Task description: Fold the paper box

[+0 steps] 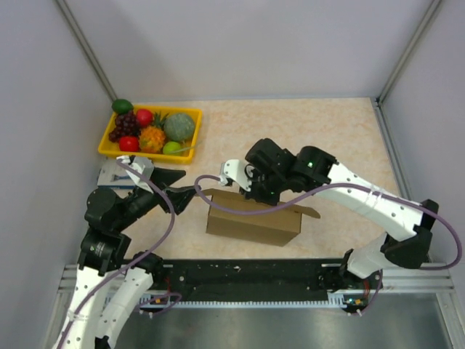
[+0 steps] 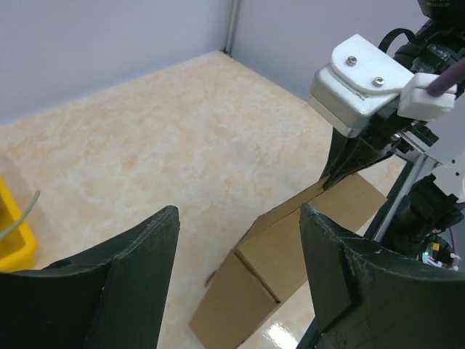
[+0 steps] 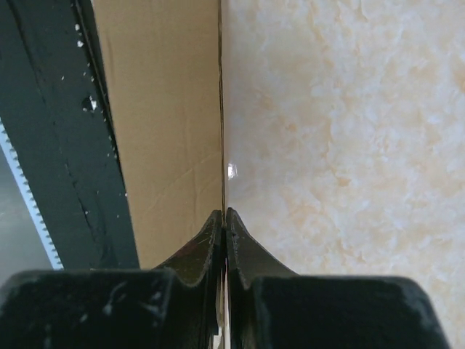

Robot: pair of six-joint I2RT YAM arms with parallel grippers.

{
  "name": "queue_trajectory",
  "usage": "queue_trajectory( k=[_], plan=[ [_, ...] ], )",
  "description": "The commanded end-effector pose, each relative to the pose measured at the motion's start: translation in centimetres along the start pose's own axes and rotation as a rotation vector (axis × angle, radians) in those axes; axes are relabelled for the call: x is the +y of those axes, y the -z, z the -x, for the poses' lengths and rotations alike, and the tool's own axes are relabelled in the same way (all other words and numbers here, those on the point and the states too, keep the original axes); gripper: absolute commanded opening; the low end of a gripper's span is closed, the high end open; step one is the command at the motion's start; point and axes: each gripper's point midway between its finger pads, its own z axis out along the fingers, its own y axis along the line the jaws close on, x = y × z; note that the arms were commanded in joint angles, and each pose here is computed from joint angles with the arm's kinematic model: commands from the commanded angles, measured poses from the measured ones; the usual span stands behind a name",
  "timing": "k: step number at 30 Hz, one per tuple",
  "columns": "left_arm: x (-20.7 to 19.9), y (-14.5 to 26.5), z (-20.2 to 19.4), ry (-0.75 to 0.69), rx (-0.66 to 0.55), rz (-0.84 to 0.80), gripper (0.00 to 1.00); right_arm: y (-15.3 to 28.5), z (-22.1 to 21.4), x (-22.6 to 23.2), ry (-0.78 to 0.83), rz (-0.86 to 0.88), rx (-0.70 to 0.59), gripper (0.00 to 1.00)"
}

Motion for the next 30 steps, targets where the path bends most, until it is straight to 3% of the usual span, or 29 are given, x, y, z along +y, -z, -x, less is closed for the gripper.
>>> queue_trajectory(
  k=[1, 3, 7, 9, 11, 12, 16, 20, 23, 28, 30],
  plan=[
    [1.6, 0.7, -0.7, 0.058, -0.005, 0.125, 0.71, -1.2, -0.1, -2.4, -0.047, -0.041, 0.041, 0.00],
    [1.8, 0.7, -0.7, 0.065, -0.034, 0.131, 0.67, -2.1, -0.4, -3.2, -0.044, -0.053, 0.072, 0.00],
    [4.7, -0.3, -4.2, 0.224, -0.010, 0.245, 0.46, -3.4, -0.8, -3.9, -0.005, -0.053, 0.090, 0.00],
    [4.4, -1.1, -5.1, 0.252, -0.023, 0.193, 0.58, -3.8, -0.8, -4.3, -0.009, -0.035, 0.070, 0.00],
    [3.3, -2.1, -6.3, 0.228, -0.007, 0.072, 0.78, -3.9, -1.0, -4.2, -0.020, -0.006, 0.054, 0.00],
    [3.2, -2.9, -6.7, 0.216, 0.020, 0.030, 0.82, -3.7, -0.8, -4.0, -0.021, 0.009, 0.033, 0.00],
    [2.5, -3.8, -8.3, 0.115, 0.170, -0.093, 0.84, -3.2, -0.8, -4.2, -0.033, 0.023, -0.006, 0.00],
    [2.8, -4.5, -8.5, 0.090, 0.185, -0.118, 0.82, -2.9, -0.5, -4.0, -0.036, 0.032, -0.027, 0.00],
    [3.6, -4.9, -9.1, 0.061, 0.234, -0.113, 0.68, -2.8, -0.6, -4.1, -0.036, 0.027, -0.030, 0.00],
    [4.5, -5.2, -8.6, 0.010, 0.252, -0.079, 0.62, -2.7, -0.5, -4.0, -0.038, 0.031, -0.037, 0.00],
    [4.2, -5.5, -8.3, 0.001, 0.260, -0.111, 0.53, -2.7, -0.5, -4.1, -0.042, 0.024, -0.033, 0.00]
  ],
)
